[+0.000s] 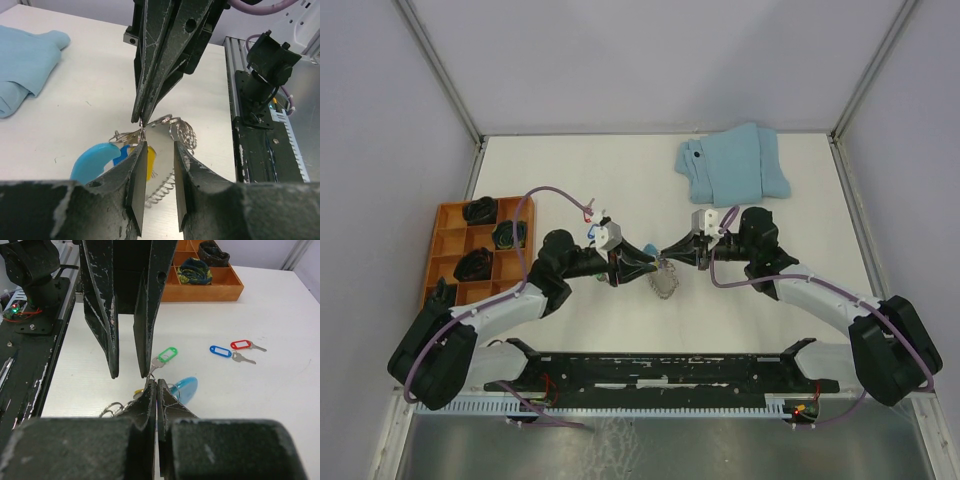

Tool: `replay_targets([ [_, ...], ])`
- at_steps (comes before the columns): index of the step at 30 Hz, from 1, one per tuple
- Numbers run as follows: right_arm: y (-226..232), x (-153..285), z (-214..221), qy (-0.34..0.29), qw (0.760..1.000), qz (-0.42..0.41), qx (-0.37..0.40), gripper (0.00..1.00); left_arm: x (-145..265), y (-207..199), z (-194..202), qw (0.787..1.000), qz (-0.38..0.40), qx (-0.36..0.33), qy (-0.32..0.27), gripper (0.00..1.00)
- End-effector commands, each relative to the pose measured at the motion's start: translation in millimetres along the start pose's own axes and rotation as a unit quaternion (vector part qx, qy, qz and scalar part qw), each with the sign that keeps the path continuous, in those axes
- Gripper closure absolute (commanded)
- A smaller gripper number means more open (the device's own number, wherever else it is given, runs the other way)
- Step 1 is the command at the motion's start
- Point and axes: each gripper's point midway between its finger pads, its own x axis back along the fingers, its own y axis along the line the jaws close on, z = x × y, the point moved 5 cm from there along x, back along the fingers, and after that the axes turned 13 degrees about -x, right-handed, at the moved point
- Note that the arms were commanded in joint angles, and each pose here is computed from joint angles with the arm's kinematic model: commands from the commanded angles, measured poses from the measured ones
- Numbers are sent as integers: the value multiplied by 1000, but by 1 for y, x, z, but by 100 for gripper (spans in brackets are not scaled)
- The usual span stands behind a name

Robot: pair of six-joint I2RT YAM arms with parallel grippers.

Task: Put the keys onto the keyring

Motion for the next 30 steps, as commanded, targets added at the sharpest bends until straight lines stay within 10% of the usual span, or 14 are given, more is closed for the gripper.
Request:
replay_targets([
  [1, -6, -2, -23, -20, 999, 8, 37, 99, -5, 7, -14, 999, -19, -35, -21, 65],
  [30, -5, -3, -24, -17, 999, 0, 31, 99, -19, 16, -21, 1000, -7, -11, -17, 73],
])
